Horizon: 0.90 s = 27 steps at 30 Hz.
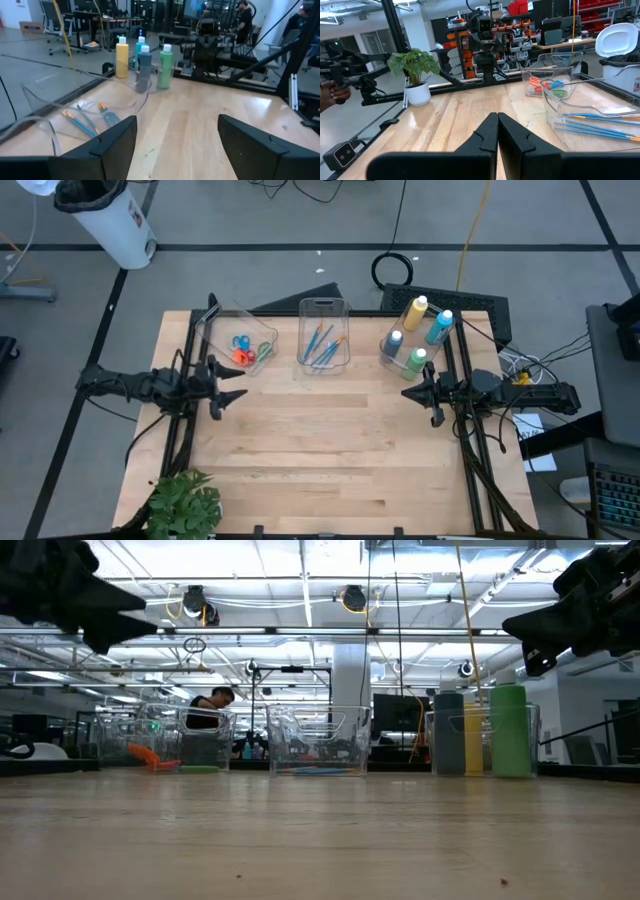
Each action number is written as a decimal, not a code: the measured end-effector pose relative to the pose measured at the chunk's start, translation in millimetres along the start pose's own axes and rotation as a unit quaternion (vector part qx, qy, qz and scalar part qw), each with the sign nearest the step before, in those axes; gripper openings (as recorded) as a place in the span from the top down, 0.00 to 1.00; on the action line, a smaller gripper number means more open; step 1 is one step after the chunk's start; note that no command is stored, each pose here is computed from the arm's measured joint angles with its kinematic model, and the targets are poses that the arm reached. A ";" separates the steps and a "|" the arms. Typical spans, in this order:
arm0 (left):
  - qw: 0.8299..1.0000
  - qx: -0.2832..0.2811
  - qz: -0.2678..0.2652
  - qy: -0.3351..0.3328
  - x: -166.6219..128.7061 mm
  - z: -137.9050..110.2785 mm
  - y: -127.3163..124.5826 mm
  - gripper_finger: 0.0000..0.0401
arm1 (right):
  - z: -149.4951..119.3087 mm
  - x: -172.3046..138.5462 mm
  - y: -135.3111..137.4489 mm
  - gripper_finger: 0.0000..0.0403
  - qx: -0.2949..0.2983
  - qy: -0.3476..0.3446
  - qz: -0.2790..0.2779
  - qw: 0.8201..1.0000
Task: Pick & Place Paint Supplies
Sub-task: Return to Home Position
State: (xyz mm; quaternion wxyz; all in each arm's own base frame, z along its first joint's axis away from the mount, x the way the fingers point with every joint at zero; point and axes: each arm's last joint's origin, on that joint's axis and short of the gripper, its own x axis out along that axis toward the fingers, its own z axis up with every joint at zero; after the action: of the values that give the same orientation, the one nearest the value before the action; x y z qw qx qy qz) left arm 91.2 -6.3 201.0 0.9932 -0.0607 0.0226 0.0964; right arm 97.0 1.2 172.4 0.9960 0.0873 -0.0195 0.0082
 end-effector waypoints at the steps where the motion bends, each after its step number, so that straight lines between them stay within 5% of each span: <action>1: 1.000 -0.001 0.000 0.000 -0.1 -4.4 0.6 0.29 | 0.0 0.0 0.0 1.00 0.000 0.000 0.000 1.000; 27: 0.999 0.049 -0.005 -0.006 0.3 -20.2 2.6 0.29 | -1.5 0.0 -0.2 1.00 -0.054 0.008 0.000 0.999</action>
State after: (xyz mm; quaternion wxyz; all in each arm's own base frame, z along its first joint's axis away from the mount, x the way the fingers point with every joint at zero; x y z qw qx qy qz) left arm 90.2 -6.3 180.6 0.9956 -0.0112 0.0211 0.0910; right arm 97.0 1.3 170.9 0.9993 0.0331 -0.0121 0.0080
